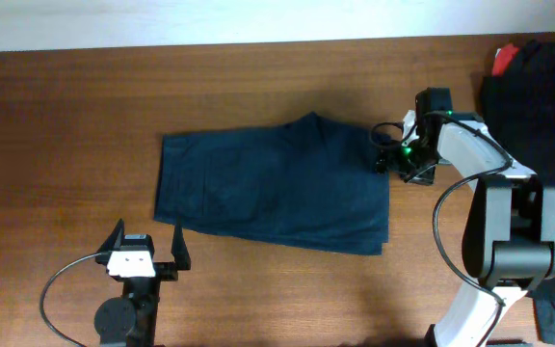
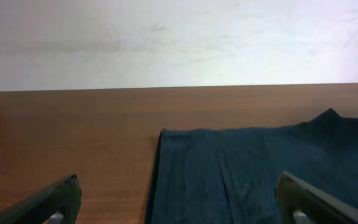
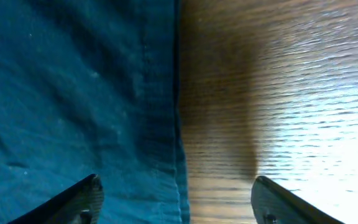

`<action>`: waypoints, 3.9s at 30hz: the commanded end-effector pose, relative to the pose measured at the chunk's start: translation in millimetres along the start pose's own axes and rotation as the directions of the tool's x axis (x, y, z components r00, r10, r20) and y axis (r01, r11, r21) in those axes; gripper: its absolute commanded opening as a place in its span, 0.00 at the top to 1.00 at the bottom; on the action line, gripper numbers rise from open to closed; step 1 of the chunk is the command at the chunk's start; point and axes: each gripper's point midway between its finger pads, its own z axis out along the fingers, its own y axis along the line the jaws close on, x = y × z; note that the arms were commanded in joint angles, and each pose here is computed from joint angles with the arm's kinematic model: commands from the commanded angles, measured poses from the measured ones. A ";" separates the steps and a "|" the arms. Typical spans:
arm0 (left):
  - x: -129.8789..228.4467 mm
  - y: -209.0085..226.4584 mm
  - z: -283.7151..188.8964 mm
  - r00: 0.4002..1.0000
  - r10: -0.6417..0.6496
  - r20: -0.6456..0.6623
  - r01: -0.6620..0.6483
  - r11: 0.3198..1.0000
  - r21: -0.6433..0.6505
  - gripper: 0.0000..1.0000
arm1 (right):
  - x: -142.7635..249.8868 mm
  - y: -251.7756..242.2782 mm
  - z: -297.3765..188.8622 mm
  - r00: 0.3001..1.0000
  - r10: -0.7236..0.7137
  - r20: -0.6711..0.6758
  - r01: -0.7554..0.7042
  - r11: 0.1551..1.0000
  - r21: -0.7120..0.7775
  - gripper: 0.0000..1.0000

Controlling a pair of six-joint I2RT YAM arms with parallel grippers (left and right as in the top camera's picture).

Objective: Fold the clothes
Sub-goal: 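Release the shorts and move the right gripper back to the stack, then reach the left gripper to the left edge of the shorts and grasp, then lift the left half of the shorts and fold it rightward over the other half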

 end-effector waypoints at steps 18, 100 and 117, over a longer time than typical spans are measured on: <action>1.8 0.4 0.1 1.000 0.019 -0.003 -0.019 1.000 -0.001 0.01 | -35.9 14.5 8.0 0.978 -0.109 0.177 0.086 0.987 0.133 0.47; 62.6 29.1 172.7 0.381 -0.111 -0.918 0.396 0.917 0.054 0.01 | -76.2 -192.0 -207.3 0.874 0.313 0.371 -0.439 0.835 0.331 0.01; 175.8 -14.8 139.3 0.065 -0.028 -0.997 0.563 0.826 0.013 0.25 | -76.2 -192.2 -207.3 0.874 0.313 0.371 -0.439 0.835 0.331 0.01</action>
